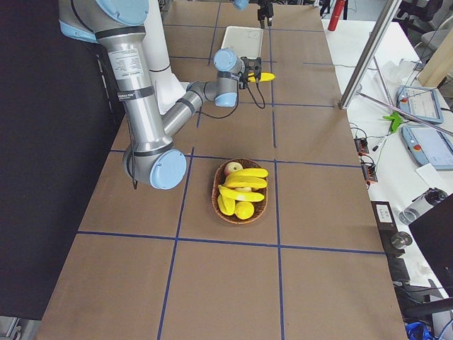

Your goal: Transfer all bananas from basket to plate

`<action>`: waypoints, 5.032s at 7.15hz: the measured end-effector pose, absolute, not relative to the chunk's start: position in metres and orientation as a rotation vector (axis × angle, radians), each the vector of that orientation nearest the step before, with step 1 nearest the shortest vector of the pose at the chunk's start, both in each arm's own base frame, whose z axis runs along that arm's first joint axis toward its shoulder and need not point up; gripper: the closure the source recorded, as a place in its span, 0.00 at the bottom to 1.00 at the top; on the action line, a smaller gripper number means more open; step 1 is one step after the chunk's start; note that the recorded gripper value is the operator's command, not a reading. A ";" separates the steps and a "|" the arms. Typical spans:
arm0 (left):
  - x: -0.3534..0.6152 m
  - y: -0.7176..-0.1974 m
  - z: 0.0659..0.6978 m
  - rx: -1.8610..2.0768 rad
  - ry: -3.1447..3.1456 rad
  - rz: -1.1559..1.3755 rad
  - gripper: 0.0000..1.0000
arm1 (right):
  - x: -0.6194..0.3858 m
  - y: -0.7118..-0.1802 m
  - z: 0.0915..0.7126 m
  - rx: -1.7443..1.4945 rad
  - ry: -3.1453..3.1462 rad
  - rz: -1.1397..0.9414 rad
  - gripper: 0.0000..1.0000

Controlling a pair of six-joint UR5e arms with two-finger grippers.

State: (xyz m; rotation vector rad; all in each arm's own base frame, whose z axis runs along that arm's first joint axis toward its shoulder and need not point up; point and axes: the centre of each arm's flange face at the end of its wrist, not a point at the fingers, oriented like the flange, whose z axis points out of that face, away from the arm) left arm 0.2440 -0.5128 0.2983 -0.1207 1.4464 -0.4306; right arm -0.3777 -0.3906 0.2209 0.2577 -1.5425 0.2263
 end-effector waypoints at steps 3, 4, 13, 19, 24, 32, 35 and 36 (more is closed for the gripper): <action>0.359 -0.478 0.186 -0.183 1.593 -0.471 0.00 | -0.420 -0.361 0.203 0.253 -1.597 0.196 0.99; 0.399 -0.458 0.170 -0.169 1.617 -0.495 0.00 | -0.428 -0.355 0.200 0.251 -1.600 0.192 0.99; 0.485 -0.416 0.155 -0.156 1.622 -0.521 0.77 | -0.438 -0.349 0.203 0.242 -1.594 0.185 0.99; 0.480 -0.422 0.150 -0.144 1.628 -0.527 1.00 | -0.438 -0.349 0.202 0.242 -1.591 0.187 0.00; 0.462 -0.453 0.169 -0.149 1.495 -0.576 1.00 | -0.424 -0.361 0.196 0.268 -1.599 0.209 0.00; 0.211 -0.424 0.496 0.075 0.816 -0.258 1.00 | -0.368 -0.397 0.226 0.284 -1.488 0.297 0.00; 0.158 -0.455 0.595 0.125 0.716 -0.183 1.00 | -0.332 -0.429 0.238 0.243 -1.416 0.303 0.00; 0.156 -0.458 0.604 0.127 0.713 -0.183 1.00 | -0.330 -0.431 0.239 0.241 -1.408 0.304 0.00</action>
